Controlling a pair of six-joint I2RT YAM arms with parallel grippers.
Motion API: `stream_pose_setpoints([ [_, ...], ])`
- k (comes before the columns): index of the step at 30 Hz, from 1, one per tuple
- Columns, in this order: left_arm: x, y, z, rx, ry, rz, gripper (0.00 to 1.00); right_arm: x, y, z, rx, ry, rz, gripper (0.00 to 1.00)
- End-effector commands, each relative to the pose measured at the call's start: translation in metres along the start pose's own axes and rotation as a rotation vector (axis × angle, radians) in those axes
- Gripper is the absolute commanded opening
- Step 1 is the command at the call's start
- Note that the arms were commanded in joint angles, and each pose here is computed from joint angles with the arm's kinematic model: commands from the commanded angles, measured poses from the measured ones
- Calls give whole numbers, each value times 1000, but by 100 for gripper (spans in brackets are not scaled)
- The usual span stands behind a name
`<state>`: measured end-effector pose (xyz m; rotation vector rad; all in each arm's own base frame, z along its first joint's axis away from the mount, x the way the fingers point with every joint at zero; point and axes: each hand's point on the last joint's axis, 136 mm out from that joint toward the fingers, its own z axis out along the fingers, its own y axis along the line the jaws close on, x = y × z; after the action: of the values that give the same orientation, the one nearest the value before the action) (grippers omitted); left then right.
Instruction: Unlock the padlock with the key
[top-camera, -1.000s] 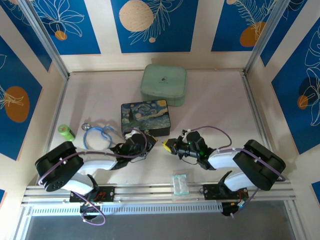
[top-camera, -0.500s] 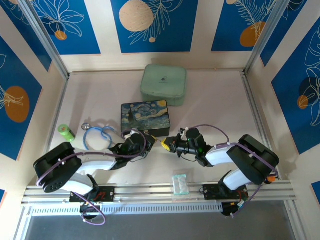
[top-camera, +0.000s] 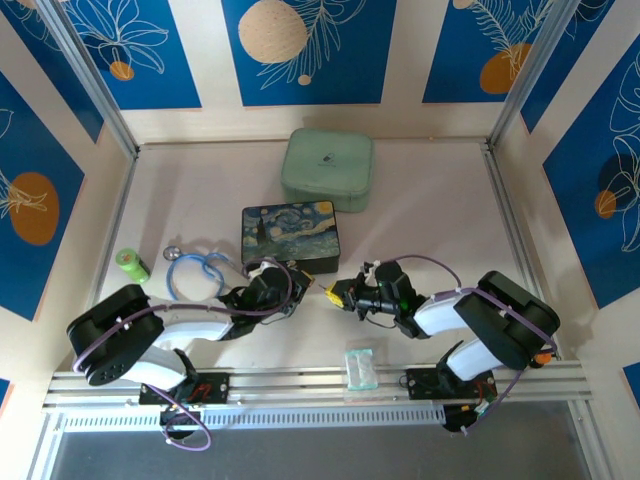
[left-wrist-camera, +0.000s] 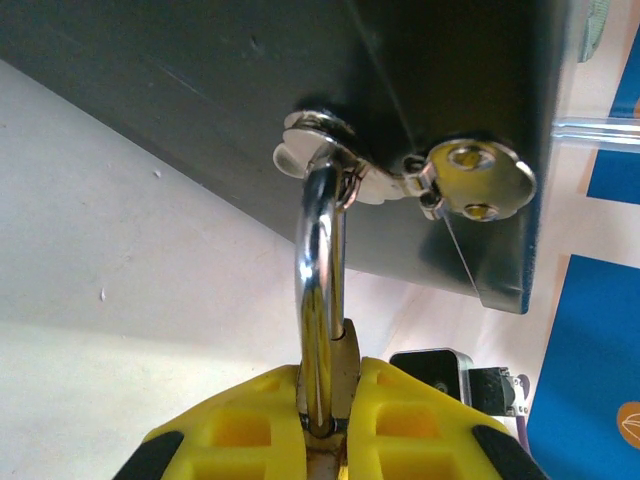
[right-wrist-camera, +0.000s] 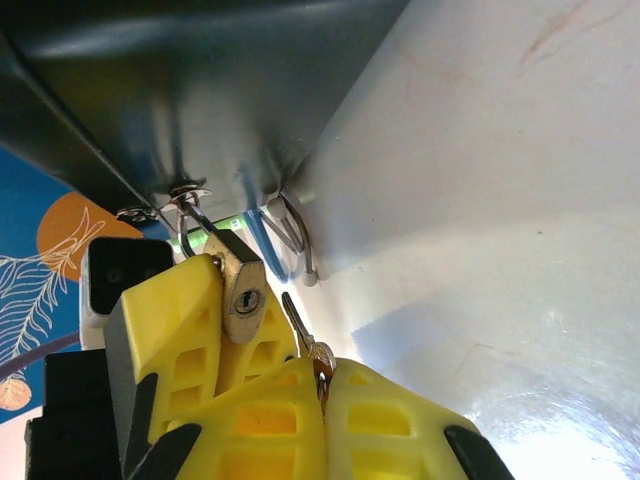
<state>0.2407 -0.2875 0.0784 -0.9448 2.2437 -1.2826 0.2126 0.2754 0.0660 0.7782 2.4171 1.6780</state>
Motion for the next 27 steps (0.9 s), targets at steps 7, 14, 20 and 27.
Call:
stream_pose_setpoints([
  [7,3,-30,0,85,2,-9,0,6,18,6,-47,39,-48,0],
  [14,6,-28,3,85,17,-17,0,7,21,15,-73,48,-51,0],
  [20,9,-25,6,83,37,-23,0,7,18,15,-62,41,-62,0],
  [27,21,-44,4,134,96,-3,0,1,22,23,-85,91,-77,0],
])
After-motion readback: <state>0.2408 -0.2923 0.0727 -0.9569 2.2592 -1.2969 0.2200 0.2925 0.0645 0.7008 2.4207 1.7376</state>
